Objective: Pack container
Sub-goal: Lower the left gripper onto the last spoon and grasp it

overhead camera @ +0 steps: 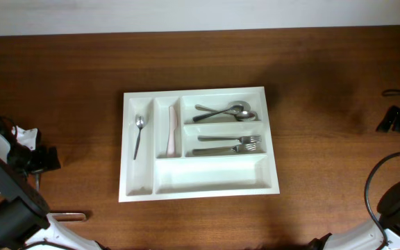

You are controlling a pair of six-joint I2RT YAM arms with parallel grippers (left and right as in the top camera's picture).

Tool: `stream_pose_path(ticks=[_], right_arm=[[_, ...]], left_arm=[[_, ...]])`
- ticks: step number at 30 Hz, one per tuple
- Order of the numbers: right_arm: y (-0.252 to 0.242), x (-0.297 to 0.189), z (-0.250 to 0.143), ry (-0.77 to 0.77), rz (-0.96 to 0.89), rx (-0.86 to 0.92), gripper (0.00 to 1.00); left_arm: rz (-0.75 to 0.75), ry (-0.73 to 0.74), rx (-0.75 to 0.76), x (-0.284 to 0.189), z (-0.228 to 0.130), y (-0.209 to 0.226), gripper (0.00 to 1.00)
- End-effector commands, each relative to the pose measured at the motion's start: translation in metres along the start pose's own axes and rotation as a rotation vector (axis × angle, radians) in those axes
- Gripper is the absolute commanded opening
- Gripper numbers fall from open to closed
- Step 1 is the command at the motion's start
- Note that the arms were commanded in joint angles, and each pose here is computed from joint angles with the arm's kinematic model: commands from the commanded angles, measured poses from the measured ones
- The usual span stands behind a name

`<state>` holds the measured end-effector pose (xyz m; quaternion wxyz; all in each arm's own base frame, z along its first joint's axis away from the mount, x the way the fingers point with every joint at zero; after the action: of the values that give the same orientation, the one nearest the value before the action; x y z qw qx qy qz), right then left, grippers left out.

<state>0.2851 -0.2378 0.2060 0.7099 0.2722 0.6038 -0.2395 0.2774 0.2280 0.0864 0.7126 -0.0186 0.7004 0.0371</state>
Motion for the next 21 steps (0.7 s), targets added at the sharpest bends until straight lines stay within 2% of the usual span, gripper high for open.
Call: stream_pose_path(ticks=[1, 21], right_arm=[[-0.0013, 0.0015, 0.0001, 0.004, -0.002, 0.011, 0.99], [-0.0013, 0.0015, 0.0001, 0.004, -0.002, 0.011, 0.99]], left_arm=[[-0.009, 0.007, 0.005, 0.0039, -0.0036, 0.0020, 0.96], [0.025, -0.042, 0.005, 0.0038, 0.0046, 0.0078, 0.96]])
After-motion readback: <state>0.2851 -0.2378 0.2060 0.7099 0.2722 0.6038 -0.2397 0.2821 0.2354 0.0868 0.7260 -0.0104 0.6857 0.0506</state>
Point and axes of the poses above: each gripper's point midway between its finger pads, its own x axis out along the fingers, its own y axis along the line the jaws close on, z = x × y, the point moved 8 cm from there along -x, back along the fingers, and after that the axes turned 9 degrees about x, right-handed, at the moved point
